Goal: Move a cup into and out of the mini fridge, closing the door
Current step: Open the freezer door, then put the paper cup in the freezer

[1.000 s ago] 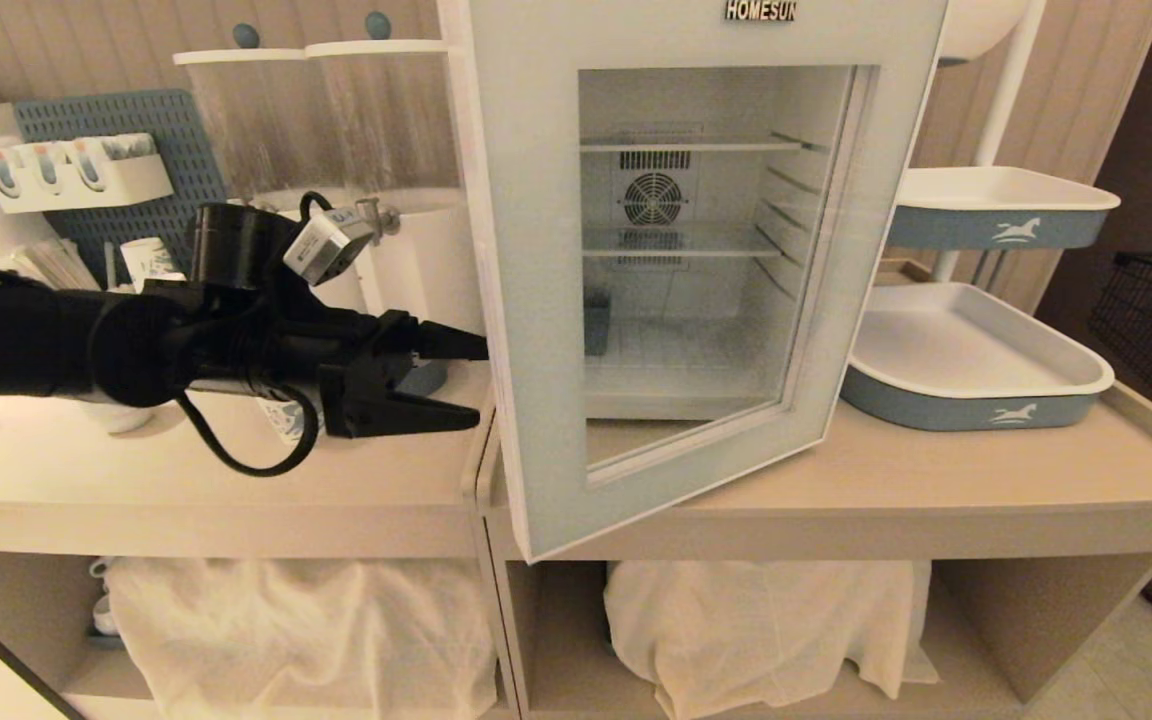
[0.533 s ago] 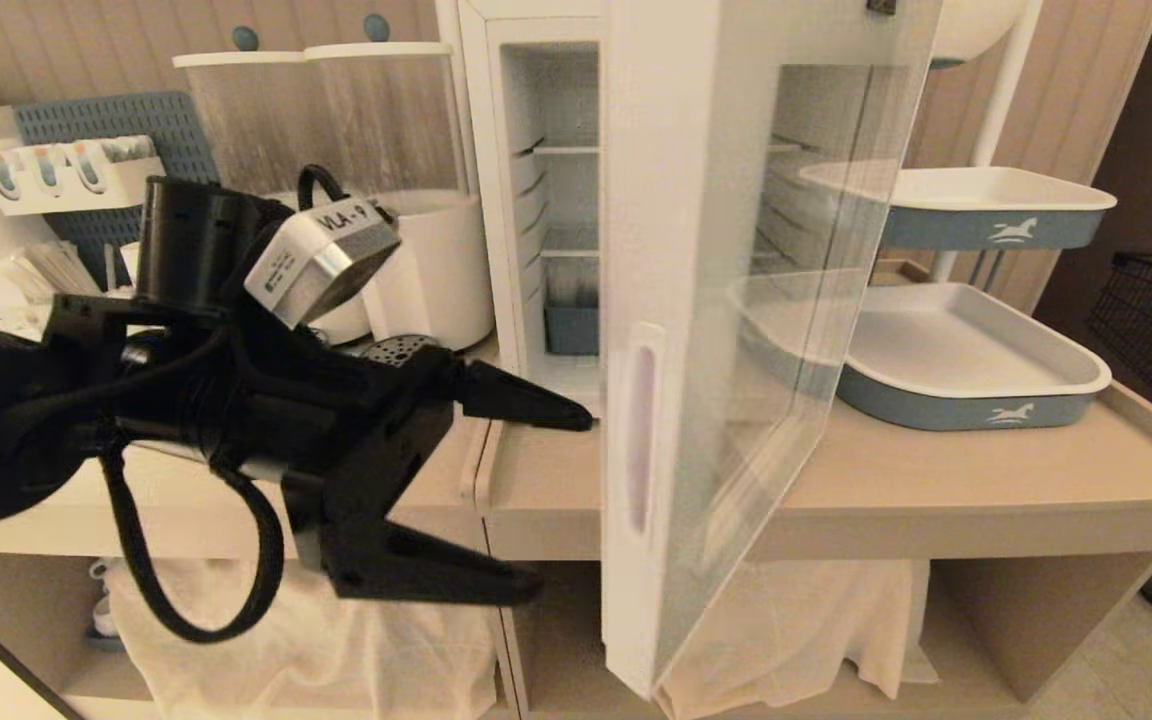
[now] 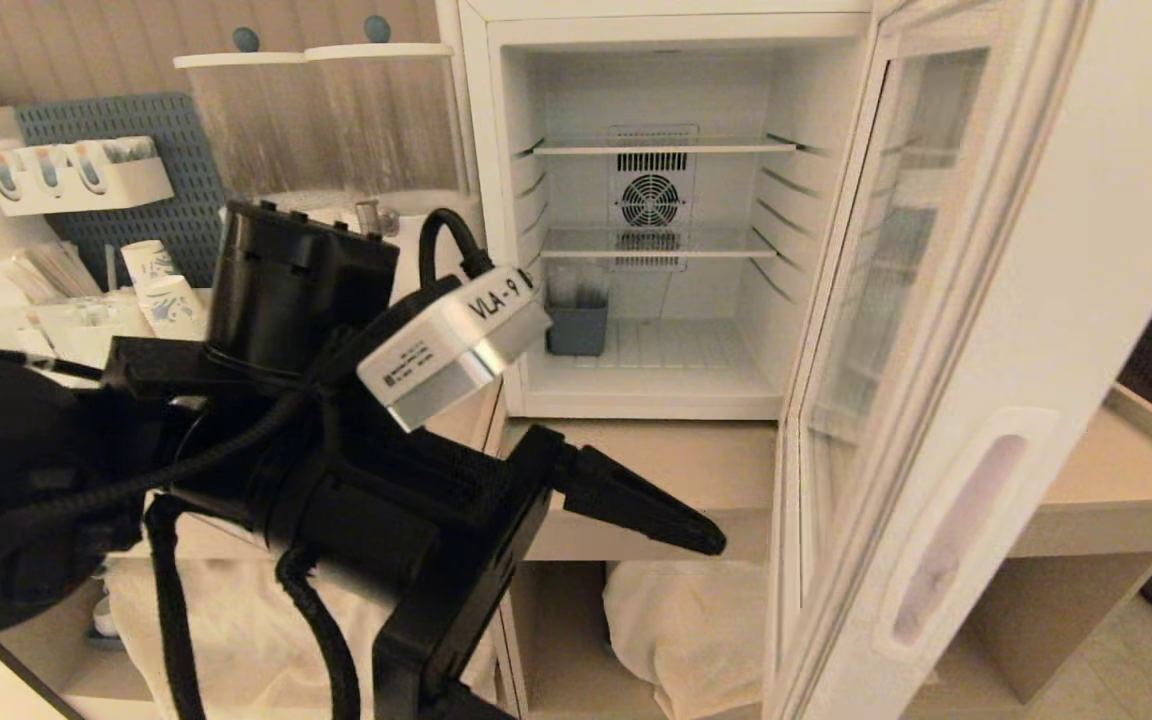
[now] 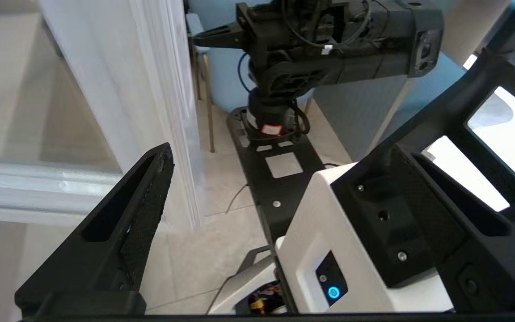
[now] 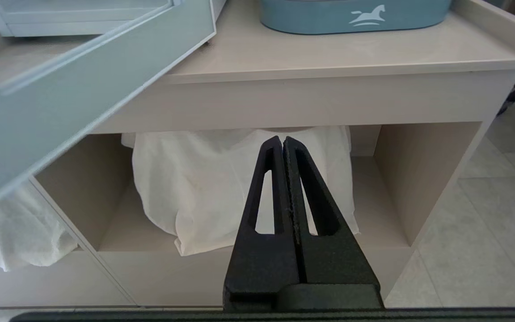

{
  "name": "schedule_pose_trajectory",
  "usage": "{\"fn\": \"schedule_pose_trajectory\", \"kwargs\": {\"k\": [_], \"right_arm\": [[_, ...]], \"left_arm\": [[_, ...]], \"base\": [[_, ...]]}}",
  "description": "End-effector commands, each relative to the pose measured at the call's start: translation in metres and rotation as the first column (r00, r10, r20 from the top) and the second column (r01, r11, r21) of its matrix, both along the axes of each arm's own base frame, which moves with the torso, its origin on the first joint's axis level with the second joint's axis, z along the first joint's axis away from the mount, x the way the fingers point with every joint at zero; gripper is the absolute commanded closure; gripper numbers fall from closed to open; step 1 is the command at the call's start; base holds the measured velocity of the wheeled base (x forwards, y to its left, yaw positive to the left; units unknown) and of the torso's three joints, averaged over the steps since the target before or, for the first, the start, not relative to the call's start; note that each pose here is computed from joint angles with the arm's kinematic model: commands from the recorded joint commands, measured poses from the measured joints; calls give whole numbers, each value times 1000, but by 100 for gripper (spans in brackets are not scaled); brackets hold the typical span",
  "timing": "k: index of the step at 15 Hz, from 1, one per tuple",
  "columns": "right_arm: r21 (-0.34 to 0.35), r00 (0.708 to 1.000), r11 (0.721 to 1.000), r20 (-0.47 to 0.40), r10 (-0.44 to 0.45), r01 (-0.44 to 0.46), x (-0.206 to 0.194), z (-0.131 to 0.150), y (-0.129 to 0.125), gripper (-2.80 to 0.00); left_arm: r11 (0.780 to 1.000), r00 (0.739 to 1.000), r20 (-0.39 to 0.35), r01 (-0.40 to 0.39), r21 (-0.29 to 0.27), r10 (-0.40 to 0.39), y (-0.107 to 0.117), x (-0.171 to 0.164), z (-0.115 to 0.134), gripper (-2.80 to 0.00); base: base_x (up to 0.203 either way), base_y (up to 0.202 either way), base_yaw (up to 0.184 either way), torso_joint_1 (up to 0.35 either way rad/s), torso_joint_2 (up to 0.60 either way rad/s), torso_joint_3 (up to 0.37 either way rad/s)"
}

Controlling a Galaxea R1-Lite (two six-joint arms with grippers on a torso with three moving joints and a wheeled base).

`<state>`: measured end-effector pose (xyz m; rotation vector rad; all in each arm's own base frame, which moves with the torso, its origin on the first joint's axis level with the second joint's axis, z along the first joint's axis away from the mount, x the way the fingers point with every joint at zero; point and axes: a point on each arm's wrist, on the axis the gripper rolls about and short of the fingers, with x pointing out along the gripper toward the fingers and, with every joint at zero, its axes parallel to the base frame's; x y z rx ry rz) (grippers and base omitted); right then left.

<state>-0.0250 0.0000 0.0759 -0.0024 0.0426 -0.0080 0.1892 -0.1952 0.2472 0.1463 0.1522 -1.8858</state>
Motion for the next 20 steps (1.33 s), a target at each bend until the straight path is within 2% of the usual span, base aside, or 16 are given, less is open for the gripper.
{"fn": "schedule_pose_trajectory", "kwargs": {"k": [1,3,5,7,9,10,11,12,13,14,17,18,19,20], "right_arm": [[-1,1000,1000,-2,2,-2,0,0,0,0],[-2,1000,1000,-2,0,0,0,0,0,0],[-2,1000,1000,-3,0,0,0,0,0,0],[-2,1000,1000,-3,0,0,0,0,0,0],[-2,1000,1000,-3,-1,1,0,0,0,0],[-2,1000,1000,-2,-1,1,0,0,0,0],[-2,1000,1000,-3,-1,1,0,0,0,0],[-2,1000,1000,-5,-1,1,0,0,0,0],[-2,1000,1000,-5,-1,1,0,0,0,0],[-2,1000,1000,-5,-1,1,0,0,0,0],[-2,1000,1000,-7,-1,1,0,0,0,0],[-2,1000,1000,-8,-1,1,0,0,0,0],[-2,1000,1000,-8,-1,1,0,0,0,0],[-2,1000,1000,-10,-1,1,0,0,0,0]], "left_arm": [[1000,999,-45,23,12,-23,-11,-3,-4,-280],[999,998,-56,-27,25,29,-20,-17,0,-280],[989,986,-78,-140,55,144,-29,-36,5,-280],[984,980,-87,-173,52,177,-28,-43,10,-280],[955,953,-67,-295,15,296,-12,-63,31,-280],[950,948,-65,-312,2,311,3,-73,42,-280],[940,938,-69,-340,20,340,23,-84,53,-280],[921,919,-66,-388,34,389,42,-92,63,-280],[892,891,-49,-452,5,452,62,-100,75,-280],[850,850,-26,-527,-18,527,82,-109,84,-280],[699,699,36,-712,-59,715,132,-137,92,-280],[639,638,35,-764,-88,769,152,-151,94,-280],[565,566,29,-818,-108,824,168,-164,93,-280],[480,482,20,-867,-136,876,184,-181,91,-280]], "base": [[0,0,0,0,0,0],[0,0,0,0,0,0],[0,0,0,0,0,0],[0,0,0,0,0,0],[0,0,0,0,0,0],[0,0,0,0,0,0],[0,0,0,0,0,0],[0,0,0,0,0,0],[0,0,0,0,0,0],[0,0,0,0,0,0],[0,0,0,0,0,0],[0,0,0,0,0,0],[0,0,0,0,0,0],[0,0,0,0,0,0]]}}
